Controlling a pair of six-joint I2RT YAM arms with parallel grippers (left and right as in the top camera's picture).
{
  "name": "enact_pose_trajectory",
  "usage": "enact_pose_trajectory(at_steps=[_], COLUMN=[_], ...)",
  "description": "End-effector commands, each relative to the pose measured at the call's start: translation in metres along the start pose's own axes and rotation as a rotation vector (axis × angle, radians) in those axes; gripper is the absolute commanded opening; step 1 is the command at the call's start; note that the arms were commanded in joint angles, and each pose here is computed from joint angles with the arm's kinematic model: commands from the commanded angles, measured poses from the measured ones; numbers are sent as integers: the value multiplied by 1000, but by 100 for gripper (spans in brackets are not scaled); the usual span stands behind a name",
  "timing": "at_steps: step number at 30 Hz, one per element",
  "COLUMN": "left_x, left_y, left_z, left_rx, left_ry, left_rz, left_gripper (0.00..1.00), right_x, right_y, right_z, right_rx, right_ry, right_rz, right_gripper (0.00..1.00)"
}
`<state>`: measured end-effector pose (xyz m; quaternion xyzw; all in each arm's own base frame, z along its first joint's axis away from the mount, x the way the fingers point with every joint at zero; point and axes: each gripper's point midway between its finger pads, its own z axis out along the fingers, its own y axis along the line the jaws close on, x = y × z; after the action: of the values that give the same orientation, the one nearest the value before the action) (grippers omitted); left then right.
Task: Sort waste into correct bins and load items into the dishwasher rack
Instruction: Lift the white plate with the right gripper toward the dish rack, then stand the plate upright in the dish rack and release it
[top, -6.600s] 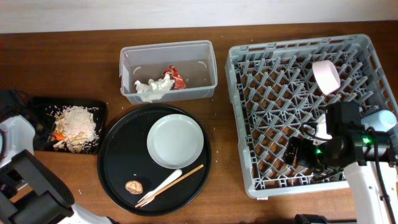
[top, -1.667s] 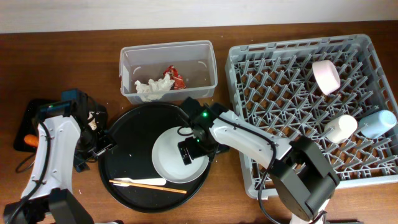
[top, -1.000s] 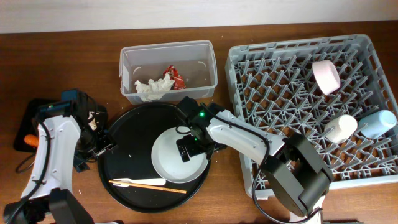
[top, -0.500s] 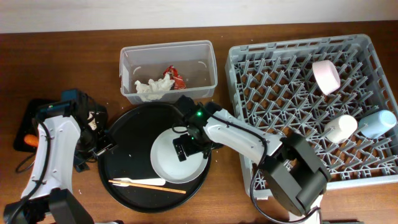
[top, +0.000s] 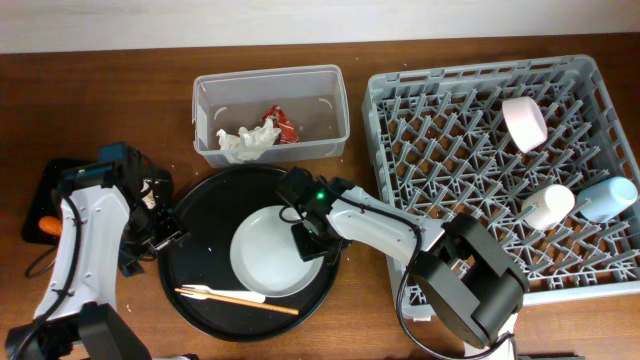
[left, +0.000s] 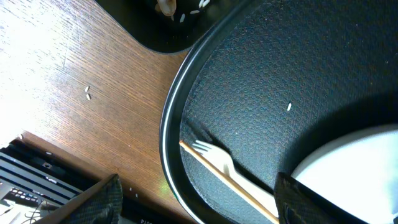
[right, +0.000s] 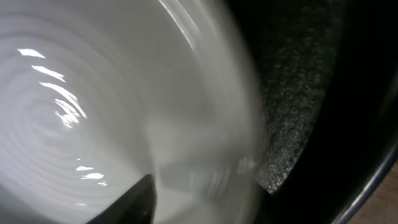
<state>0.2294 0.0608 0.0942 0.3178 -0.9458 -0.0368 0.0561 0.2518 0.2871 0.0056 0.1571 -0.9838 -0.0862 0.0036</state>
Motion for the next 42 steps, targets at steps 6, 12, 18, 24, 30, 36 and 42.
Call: enact_pose_trajectory(at_steps=[6, 12, 18, 24, 30, 36, 42], left_x=[0, 0, -1, -1, -1, -2, -3], left_y=[2, 2, 2, 2, 2, 1, 1], left_z=[2, 2, 2, 2, 2, 2, 2], left_rx=[-16, -16, -15, -14, -15, -12, -11], left_ry=[-3, -3, -6, -6, -6, -11, -13], left_rz=[16, 16, 15, 16, 15, 15, 15], left_gripper=[77, 77, 77, 77, 77, 77, 77], right_x=[-4, -37, -75, -28, -9, -34, -53], right_y=[-12, -34, -107, -247, -321, -344, -329], right_z=[6, -37, -228, -366, -377, -312, -247], right_rx=[71, 117, 358, 1105, 1332, 1274, 1093], right_ry=[-31, -133, -492, -686, -628, -460, -380], right_rz=[7, 70, 120, 410, 636, 604, 569], right_gripper=[4, 4, 4, 4, 4, 4, 4])
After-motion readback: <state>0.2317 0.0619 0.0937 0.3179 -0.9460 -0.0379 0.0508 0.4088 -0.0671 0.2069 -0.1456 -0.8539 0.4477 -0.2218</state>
